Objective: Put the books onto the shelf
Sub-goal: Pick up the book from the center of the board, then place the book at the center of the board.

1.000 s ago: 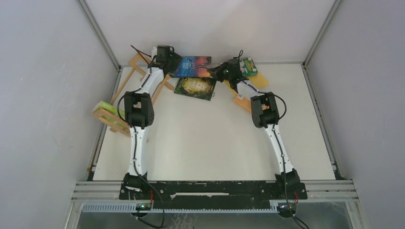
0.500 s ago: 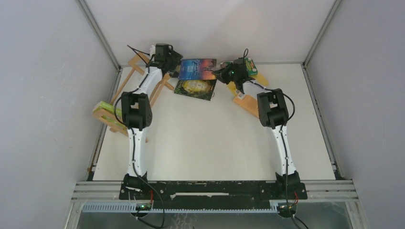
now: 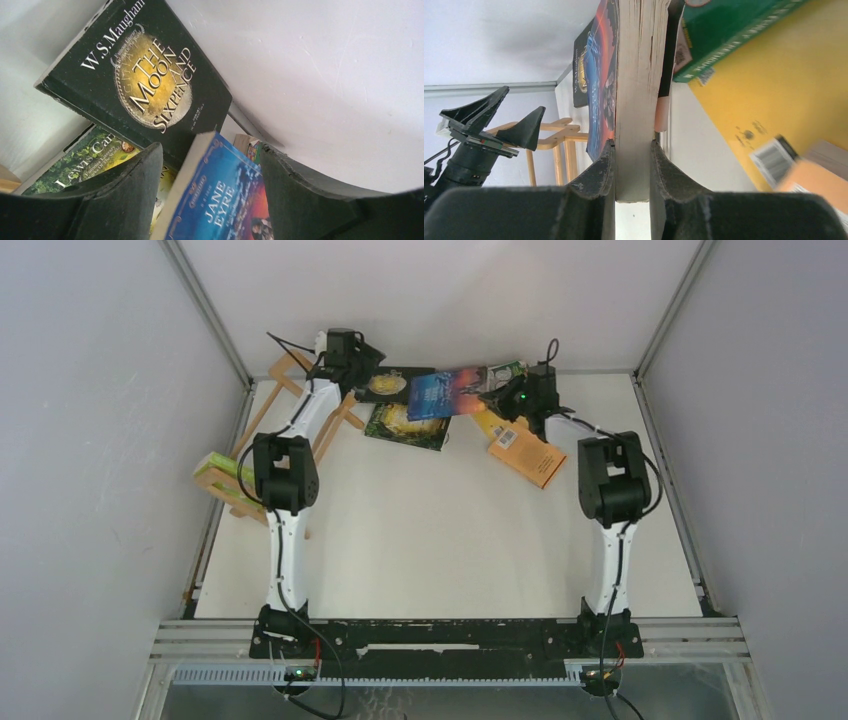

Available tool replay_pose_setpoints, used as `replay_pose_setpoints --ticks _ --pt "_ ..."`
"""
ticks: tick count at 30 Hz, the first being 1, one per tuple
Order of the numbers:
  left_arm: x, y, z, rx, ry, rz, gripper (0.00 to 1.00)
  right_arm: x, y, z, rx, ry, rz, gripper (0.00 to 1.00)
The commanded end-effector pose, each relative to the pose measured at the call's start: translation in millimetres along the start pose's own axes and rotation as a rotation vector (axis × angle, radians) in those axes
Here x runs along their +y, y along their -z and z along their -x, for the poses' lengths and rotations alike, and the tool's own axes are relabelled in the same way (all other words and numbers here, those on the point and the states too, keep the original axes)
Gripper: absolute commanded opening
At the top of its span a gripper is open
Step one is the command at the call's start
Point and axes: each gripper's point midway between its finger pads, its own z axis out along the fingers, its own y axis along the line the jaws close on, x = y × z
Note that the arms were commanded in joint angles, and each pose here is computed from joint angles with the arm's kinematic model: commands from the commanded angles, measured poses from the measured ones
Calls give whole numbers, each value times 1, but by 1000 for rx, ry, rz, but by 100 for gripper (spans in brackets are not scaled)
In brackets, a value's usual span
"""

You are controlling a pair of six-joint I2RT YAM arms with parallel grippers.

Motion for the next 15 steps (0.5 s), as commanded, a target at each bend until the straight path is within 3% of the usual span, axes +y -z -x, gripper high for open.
replay_pose_setpoints --ticks 1,15 --pt "-53 32 11 -38 -13 -105 75 86 71 55 -174 106 226 0" --pt "-56 35 -21 -8 -53 -84 75 29 174 33 -211 139 54 0"
